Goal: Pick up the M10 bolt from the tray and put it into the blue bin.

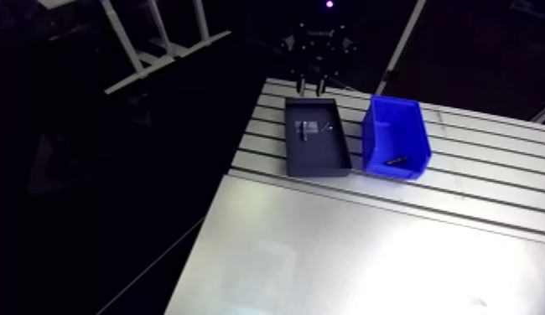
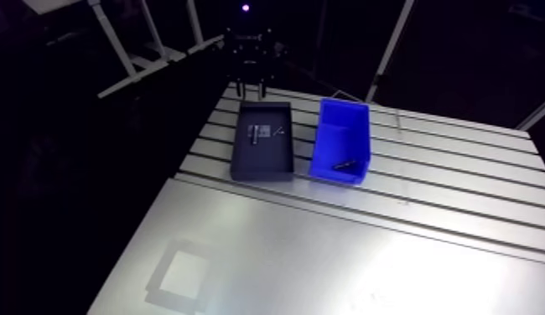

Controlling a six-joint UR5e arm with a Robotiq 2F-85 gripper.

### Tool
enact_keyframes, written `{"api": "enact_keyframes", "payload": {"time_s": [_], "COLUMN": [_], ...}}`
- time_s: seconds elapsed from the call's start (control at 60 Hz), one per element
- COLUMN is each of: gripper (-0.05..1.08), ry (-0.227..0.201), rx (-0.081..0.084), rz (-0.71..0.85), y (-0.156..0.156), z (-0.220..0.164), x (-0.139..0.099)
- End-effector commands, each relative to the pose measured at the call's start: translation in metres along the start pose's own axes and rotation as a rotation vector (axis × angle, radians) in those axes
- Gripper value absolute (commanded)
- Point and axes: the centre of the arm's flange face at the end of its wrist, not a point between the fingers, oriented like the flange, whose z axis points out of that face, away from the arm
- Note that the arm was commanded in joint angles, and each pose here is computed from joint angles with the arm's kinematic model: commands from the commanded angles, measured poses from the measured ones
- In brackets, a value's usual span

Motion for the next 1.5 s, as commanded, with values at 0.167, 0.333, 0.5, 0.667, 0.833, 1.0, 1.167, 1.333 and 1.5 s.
{"api": "enact_keyframes", "payload": {"time_s": [0.167, 0.333, 0.5, 0.667, 0.833, 1.0, 1.167, 1.333, 1.5], "gripper": [0.62, 0.62, 0.62, 0.62, 0.62, 0.62, 0.62, 0.62, 0.62], "ry": [-0.016, -0.028, -0.037, -0.046, -0.053, -0.053, -0.06, -0.066, -0.064], "rx": [-0.001, -0.003, -0.003, -0.015, -0.019, -0.019, -0.019, -0.019, -0.019], "rz": [0.001, 0.001, 0.0, 0.0, -0.001, -0.003, -0.005, -0.002, 0.0], "y": [-0.001, 0.0, 0.0, 0.001, 0.003, 0.002, 0.002, 0.003, 0.003], "z": [0.029, 0.04, 0.045, 0.05, 0.057, 0.062, 0.067, 0.071, 0.074], "x": [0.0, 0.003, 0.002, 0.002, 0.003, 0.004, 0.004, 0.004, 0.006]}}
